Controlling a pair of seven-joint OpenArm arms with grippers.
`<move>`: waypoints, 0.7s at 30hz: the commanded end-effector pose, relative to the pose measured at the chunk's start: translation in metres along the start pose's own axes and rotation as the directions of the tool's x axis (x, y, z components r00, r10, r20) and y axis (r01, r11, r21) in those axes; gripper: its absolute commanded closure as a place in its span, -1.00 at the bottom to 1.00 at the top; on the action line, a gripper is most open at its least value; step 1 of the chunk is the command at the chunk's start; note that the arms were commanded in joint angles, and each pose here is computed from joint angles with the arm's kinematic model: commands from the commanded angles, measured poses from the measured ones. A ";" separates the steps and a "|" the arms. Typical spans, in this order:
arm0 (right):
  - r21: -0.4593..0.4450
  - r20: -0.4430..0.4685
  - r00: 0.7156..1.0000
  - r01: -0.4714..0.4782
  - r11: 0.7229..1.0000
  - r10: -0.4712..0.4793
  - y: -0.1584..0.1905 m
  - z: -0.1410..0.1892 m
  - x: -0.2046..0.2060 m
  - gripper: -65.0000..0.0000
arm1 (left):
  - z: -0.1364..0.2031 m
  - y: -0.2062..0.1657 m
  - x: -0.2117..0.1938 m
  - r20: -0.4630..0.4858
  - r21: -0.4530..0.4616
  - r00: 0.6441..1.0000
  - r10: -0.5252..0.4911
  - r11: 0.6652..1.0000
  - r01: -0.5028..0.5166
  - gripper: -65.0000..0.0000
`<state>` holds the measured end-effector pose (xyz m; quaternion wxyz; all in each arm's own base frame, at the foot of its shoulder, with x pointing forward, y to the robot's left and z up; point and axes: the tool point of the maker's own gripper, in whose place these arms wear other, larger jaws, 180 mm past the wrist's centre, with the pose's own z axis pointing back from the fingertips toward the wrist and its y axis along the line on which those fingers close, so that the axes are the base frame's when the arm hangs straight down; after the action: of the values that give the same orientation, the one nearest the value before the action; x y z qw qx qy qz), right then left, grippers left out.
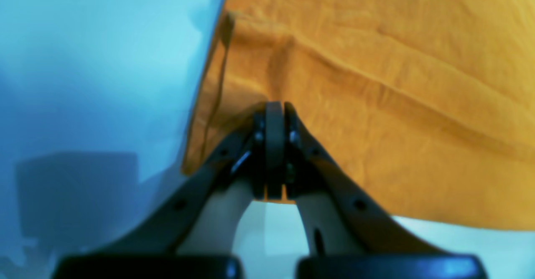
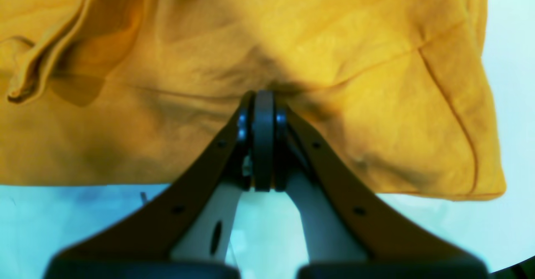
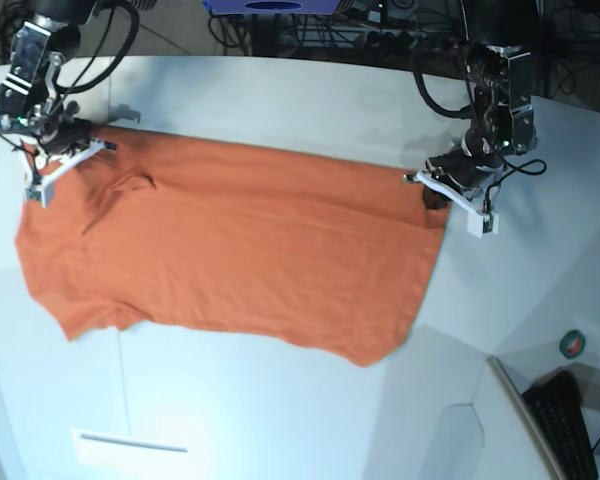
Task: Layout the t-shirt on the table in an organized manner, then fold the t-shirt properly
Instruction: 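Pull the t-shirt edge taut between the grippers to smooth it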
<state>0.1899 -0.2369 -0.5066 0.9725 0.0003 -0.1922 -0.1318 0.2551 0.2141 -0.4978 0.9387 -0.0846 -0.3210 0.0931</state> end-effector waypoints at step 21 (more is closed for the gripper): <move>-0.097 -0.099 0.993 -0.070 0.993 0.060 -0.033 0.032 -0.058 1.00 | 0.074 0.043 -0.065 -0.100 0.125 0.994 -0.045 0.991 0.057 1.00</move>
<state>0.1208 -0.2446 -0.5026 0.9821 -0.0333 -0.1461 -0.1139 0.1555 0.2378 -0.4897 0.9568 -0.0394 -0.2741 0.0883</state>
